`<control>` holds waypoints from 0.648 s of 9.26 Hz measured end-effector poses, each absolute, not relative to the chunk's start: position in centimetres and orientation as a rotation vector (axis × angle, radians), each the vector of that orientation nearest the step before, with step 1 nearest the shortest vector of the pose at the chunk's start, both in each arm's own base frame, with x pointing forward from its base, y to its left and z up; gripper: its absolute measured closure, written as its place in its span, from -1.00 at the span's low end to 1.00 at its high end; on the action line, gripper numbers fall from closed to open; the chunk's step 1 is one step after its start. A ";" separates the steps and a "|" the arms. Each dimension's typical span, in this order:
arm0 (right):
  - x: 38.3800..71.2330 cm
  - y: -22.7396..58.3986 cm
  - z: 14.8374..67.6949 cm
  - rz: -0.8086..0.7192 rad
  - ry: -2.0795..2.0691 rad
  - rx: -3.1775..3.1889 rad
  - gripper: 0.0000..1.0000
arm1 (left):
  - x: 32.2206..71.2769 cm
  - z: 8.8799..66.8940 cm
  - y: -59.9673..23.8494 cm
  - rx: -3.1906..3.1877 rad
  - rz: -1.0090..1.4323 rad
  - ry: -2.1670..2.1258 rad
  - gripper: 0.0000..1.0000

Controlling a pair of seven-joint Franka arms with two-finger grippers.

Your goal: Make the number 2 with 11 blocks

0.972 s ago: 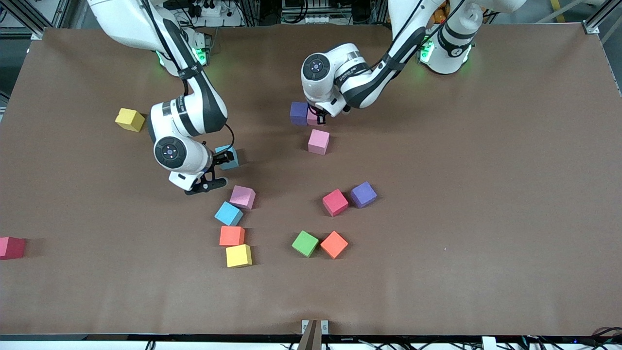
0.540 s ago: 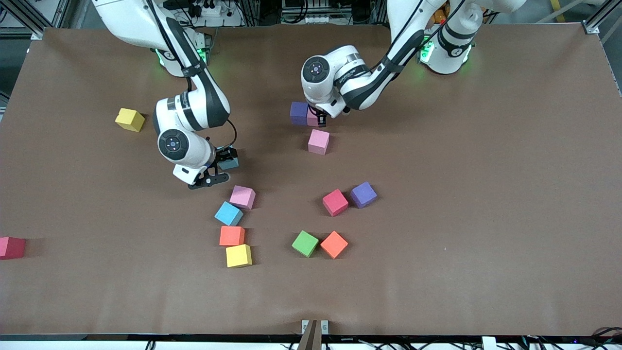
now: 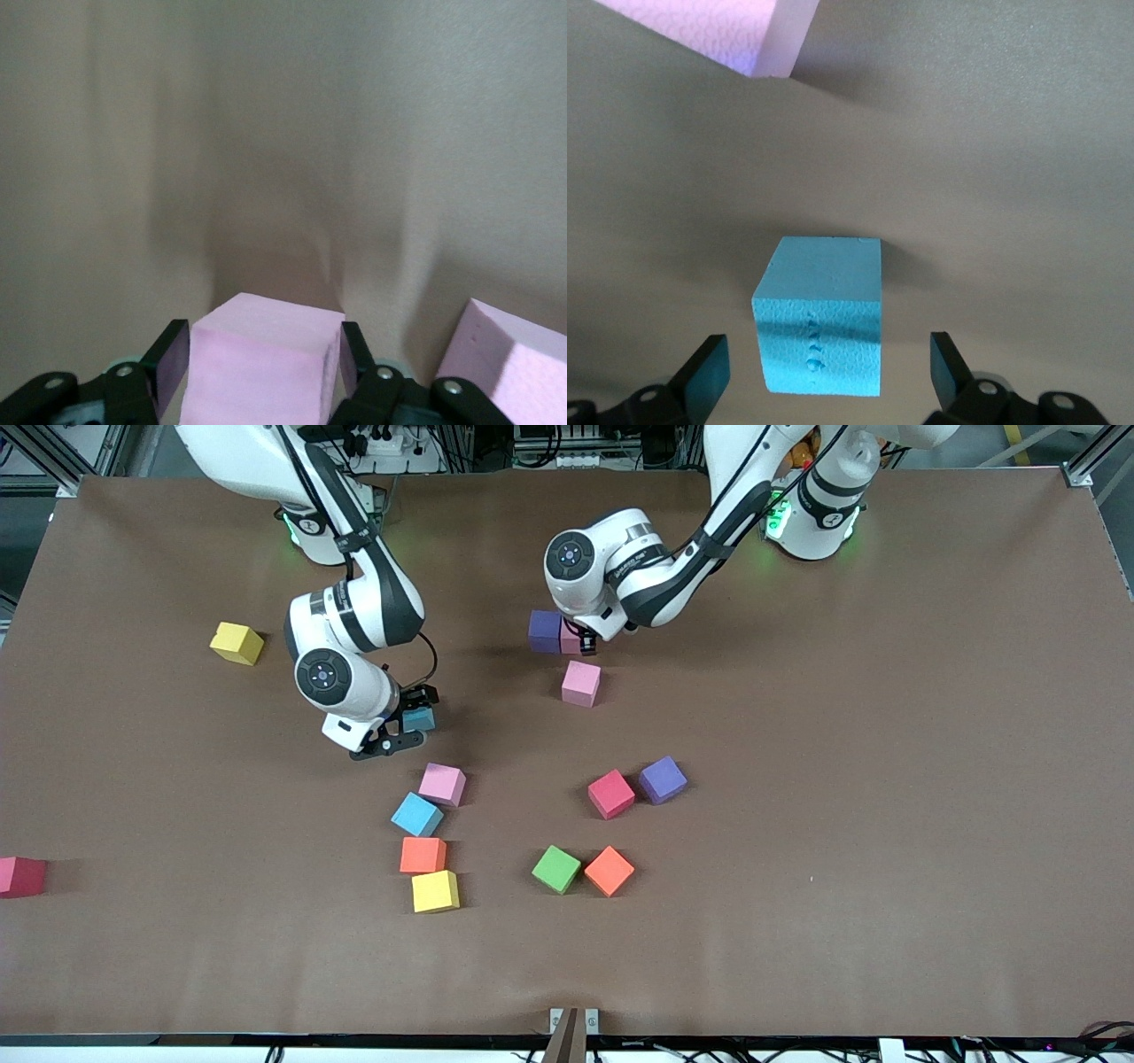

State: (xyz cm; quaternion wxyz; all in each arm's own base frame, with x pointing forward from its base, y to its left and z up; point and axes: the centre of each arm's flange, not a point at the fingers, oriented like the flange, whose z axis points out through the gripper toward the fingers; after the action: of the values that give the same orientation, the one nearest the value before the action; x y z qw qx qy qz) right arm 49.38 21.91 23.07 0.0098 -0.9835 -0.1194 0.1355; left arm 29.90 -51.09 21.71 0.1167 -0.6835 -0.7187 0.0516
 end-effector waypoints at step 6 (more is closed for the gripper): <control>48.8 22.2 22.4 0.427 -0.386 -3.071 -1.00 | 31.4 28.3 -52.6 -2.065 0.083 -2.033 -0.54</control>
State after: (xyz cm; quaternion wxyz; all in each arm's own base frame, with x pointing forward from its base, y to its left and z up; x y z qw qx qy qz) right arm 48.75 22.21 22.38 0.0084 -0.9829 -0.1236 0.1366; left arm 31.43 -52.60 28.32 0.1209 -0.7071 -0.6961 0.0285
